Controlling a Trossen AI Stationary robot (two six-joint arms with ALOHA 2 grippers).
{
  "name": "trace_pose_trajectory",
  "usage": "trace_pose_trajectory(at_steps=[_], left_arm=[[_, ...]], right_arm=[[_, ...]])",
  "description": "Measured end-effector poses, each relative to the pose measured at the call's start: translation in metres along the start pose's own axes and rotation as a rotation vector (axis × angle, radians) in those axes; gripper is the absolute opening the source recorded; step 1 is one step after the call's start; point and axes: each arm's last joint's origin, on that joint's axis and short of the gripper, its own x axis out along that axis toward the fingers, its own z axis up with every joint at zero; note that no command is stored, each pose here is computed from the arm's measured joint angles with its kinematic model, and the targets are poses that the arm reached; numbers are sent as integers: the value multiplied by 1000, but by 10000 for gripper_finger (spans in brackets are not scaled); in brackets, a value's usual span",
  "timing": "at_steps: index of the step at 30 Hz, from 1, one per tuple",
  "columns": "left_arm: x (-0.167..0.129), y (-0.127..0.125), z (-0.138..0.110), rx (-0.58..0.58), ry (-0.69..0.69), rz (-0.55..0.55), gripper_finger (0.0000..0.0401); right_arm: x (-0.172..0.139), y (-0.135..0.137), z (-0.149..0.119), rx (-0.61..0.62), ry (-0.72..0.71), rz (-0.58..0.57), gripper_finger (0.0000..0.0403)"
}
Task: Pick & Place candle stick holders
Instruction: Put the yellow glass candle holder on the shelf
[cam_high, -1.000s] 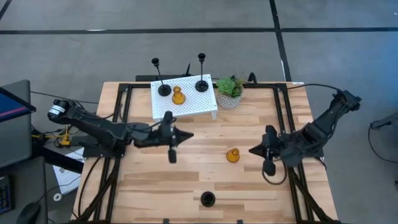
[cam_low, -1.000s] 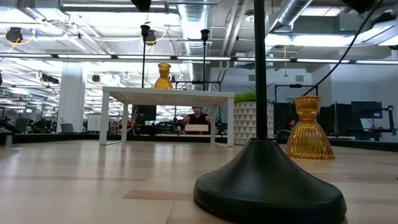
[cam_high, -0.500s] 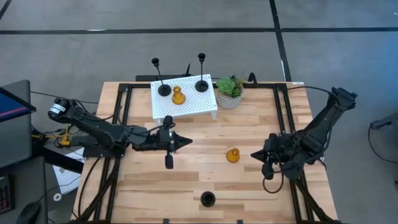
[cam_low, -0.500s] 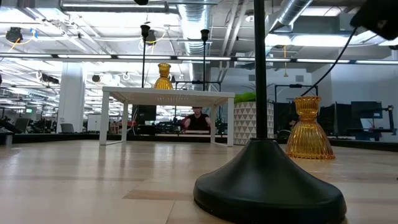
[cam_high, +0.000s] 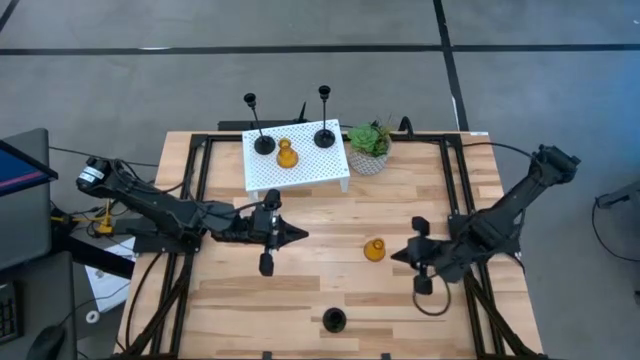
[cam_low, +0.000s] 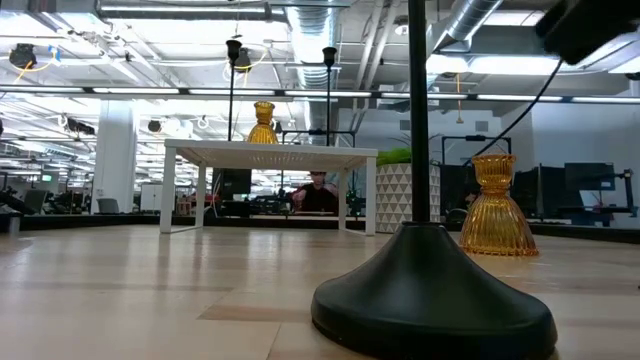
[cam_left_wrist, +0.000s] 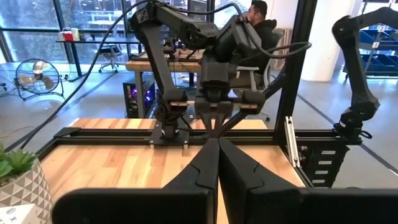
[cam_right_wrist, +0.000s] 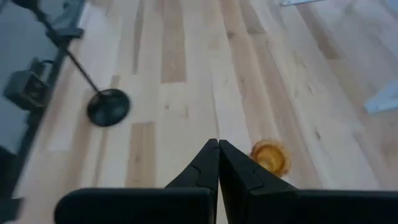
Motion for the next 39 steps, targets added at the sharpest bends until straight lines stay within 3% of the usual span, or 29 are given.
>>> trace_pose_trajectory(at_steps=[11,19,28,33,39], left_arm=[[0,0,0,0,0,-1,8],[0,0,0,0,0,0,8],[0,0,0,2,5,0,8],[0,0,-1,4,11,0,8],[0,0,-2,7,20,0,8]], right_arm=[[49,-5,-8,-98,206,-51,10],[63,-7,-12,-101,255,-88,105],[65,-7,-7,-102,202,-90,202],[80,-10,-13,-109,254,-135,211],[98,-11,-18,-125,288,-196,188]])
